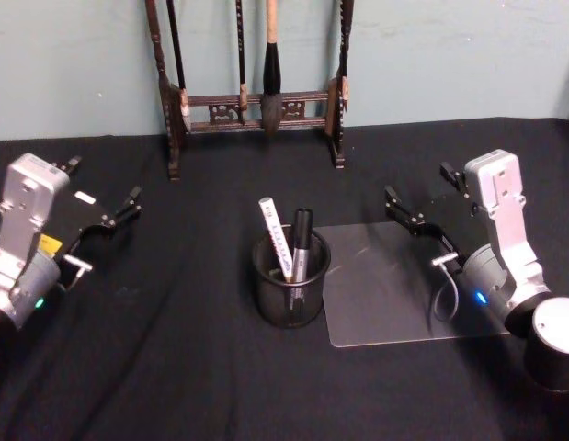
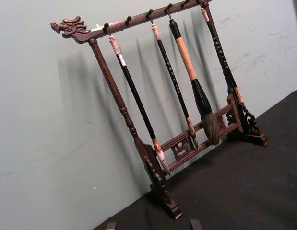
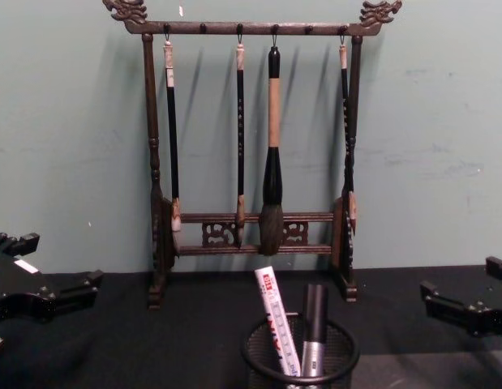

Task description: Pick up the water-based marker from the table and place it into the pen holder.

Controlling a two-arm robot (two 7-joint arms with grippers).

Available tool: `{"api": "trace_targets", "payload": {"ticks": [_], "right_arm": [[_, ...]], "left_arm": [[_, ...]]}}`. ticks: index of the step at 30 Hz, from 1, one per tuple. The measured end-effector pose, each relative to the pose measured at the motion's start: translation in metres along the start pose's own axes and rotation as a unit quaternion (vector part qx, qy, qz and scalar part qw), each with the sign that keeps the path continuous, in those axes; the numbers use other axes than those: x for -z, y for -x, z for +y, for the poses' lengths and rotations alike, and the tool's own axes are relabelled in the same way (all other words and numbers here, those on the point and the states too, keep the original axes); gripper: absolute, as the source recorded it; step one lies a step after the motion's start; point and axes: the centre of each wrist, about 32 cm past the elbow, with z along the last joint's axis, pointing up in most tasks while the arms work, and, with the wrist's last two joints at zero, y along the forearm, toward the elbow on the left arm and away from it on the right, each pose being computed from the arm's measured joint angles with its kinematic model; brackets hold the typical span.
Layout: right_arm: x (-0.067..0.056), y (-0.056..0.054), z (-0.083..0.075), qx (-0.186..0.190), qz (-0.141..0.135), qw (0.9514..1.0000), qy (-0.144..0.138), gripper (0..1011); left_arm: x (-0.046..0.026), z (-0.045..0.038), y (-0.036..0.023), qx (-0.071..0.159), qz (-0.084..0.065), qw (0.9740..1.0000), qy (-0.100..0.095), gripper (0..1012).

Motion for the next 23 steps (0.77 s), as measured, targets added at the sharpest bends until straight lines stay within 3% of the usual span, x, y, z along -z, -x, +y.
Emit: {"api": "trace_targets", "payload": {"ticks": [23], "right_arm": [[0.0000, 0.0000, 0.0000, 0.000, 0.000, 1.0000, 0.000, 1002]], "left_arm": [[0.0000, 0.0000, 0.0000, 0.000, 0.000, 1.0000, 0.000, 1001]]}}
